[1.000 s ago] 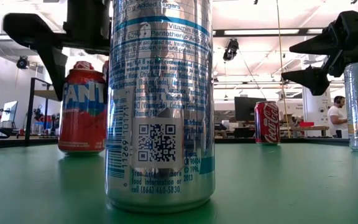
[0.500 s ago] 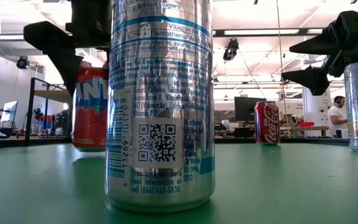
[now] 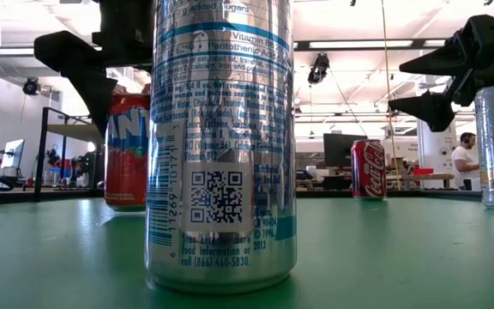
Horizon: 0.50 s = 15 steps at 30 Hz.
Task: Place canned beverage on shelf
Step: Put the red soda can aligned with the other red soda can on the shelf
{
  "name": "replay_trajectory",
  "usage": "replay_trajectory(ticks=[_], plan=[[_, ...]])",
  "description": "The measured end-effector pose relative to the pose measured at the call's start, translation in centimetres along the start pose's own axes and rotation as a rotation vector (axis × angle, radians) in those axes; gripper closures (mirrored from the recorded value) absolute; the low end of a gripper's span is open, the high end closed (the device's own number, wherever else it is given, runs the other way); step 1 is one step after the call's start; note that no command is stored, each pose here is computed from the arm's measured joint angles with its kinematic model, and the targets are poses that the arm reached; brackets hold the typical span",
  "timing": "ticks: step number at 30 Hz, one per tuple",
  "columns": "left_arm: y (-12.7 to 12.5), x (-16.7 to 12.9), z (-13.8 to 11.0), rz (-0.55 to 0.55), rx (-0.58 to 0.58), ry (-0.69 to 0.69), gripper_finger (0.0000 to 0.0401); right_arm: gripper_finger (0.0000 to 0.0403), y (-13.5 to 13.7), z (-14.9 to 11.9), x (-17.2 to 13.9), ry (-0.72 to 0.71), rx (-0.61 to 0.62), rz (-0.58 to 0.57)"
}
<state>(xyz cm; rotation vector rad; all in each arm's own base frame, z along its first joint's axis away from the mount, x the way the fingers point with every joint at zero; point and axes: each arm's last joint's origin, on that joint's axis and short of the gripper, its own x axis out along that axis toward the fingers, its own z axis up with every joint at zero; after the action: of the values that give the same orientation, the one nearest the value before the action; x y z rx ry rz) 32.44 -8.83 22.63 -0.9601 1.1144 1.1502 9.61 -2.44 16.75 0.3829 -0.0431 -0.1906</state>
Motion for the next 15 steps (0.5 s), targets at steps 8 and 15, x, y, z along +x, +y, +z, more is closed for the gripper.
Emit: replay_trajectory(ticks=[8,15], plan=[[0.01,0.01,-0.04,0.004,-0.093,0.017,0.0108,0.0021,0.00,0.00,0.00,0.000,0.000,0.000],[0.06,0.02,-0.10,0.012,-0.119,0.032,0.0108,0.0021,0.01,0.01,0.00,0.000,0.000,0.000]])
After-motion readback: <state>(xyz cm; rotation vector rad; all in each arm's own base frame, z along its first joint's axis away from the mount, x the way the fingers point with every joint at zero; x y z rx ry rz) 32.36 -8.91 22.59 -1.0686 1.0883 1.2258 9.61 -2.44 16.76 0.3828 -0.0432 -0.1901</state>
